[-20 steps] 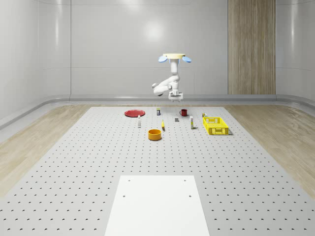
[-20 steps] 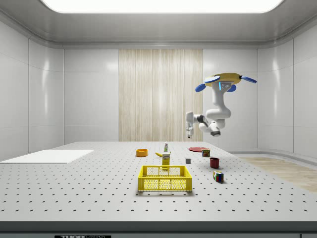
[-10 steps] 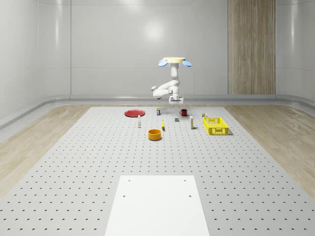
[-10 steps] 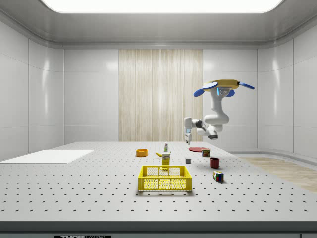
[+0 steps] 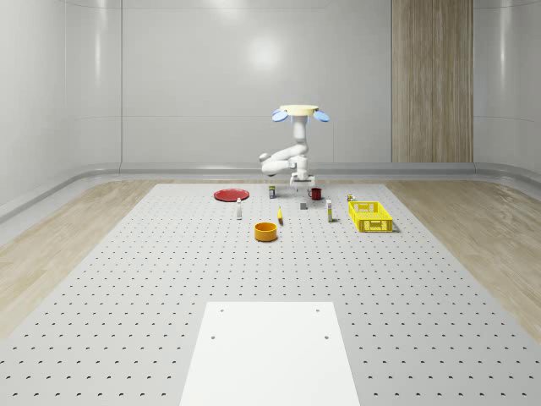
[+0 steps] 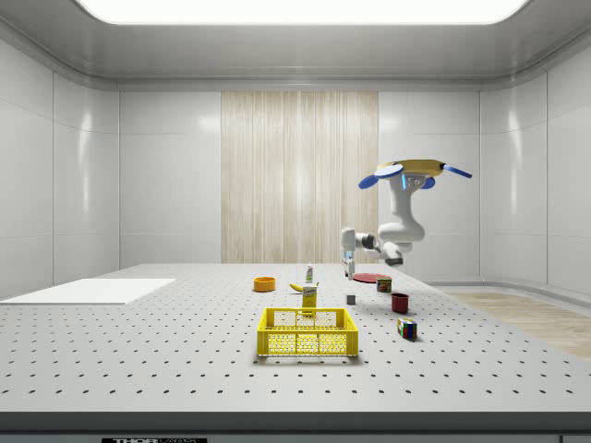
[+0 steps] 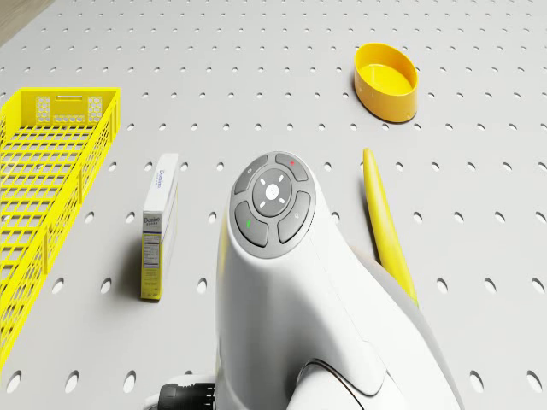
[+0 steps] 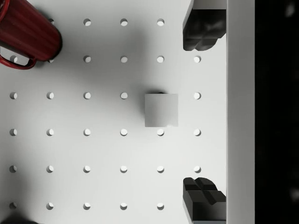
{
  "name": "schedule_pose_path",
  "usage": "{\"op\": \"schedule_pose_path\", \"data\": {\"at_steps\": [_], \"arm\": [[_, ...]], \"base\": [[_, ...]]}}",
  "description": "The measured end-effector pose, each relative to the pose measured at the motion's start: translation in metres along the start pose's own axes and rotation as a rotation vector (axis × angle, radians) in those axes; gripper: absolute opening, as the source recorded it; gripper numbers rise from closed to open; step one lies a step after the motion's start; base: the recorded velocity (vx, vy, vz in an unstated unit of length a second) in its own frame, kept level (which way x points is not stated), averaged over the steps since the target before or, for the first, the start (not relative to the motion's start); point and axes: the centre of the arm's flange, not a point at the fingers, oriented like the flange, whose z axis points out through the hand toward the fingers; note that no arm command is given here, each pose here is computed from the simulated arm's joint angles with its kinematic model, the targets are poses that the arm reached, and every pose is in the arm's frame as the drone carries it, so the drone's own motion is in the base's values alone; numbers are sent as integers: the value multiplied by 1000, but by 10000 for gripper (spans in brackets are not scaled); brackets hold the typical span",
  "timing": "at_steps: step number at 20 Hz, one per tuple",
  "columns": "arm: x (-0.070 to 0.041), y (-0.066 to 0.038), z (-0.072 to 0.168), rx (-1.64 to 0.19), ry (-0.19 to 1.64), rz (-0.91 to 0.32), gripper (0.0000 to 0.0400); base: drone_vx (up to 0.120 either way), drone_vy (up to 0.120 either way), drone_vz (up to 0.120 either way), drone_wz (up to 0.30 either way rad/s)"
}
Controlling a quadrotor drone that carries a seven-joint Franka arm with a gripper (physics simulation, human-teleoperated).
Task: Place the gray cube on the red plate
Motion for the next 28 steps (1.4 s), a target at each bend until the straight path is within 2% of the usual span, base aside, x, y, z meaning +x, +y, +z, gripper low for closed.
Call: {"op": "schedule_pose_path", "data": {"at_steps": [12,23,28], "arm": [[0,0,0,0,0,0,400],[-6,-6,18,0,0,0,400],[-5,-5,26,-1,0,1,400]], "base": [[0,0,-120,0],[0,0,-4,0],[0,0,0,0]]}}
